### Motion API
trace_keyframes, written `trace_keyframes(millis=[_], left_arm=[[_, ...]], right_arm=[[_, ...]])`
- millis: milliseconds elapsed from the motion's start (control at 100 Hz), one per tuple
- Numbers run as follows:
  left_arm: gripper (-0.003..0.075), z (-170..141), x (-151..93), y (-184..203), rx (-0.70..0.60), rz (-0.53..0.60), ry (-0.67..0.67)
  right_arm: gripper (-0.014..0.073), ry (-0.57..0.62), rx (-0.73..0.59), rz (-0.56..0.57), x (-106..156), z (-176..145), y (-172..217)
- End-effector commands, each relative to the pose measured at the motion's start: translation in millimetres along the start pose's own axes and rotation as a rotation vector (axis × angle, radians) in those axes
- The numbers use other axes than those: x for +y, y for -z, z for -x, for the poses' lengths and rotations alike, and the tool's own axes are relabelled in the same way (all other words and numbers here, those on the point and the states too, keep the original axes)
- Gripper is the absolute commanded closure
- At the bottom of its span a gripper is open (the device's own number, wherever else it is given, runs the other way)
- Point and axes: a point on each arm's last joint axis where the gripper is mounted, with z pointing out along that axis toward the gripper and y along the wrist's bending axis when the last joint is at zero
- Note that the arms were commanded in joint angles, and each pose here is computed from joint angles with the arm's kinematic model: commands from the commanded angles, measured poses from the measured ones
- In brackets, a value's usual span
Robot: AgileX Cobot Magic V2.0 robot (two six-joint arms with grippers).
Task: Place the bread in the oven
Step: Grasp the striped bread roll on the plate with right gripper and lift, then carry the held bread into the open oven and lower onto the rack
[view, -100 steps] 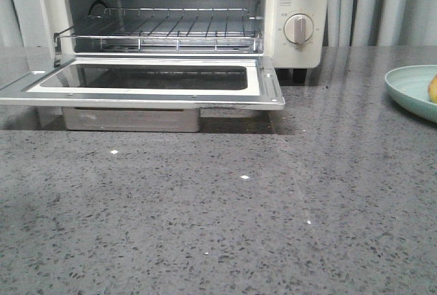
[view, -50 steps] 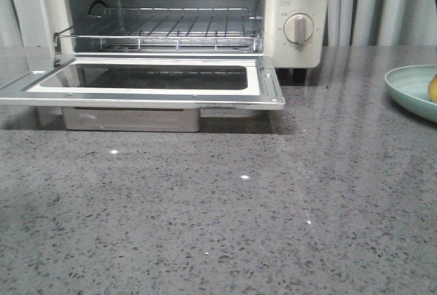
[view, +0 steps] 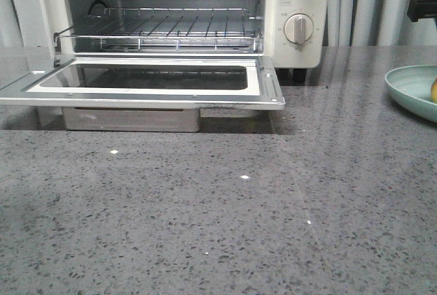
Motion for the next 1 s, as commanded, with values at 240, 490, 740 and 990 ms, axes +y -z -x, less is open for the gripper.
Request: trace_keyframes(millis=[240,490,740,990], left_arm=[[0.0742,17.6,-3.3,4.7,-0.108,-0.011,-0.026],[0.0742,29.4,0.9,20.9,-0.058,0.101,-0.134],[0.0742,46.8,2.1,42.4,-0.178,0.217,-0.138],[0.0742,46.8,-0.9,56.8,-0.224,0.224,-0.139]], right_arm=[[0.0670,0.021,-0.048,-0.016,-3.7,4.6,23.3],[0.0670,0.188,-0.049,0.006,21.6,0.1,58.7],[0.0670,0.385,-0.080,0.079,69.5,-29.5,113.6],[0.0670,0.571,-0.181,0.215,111.1,-67.6,159.4]])
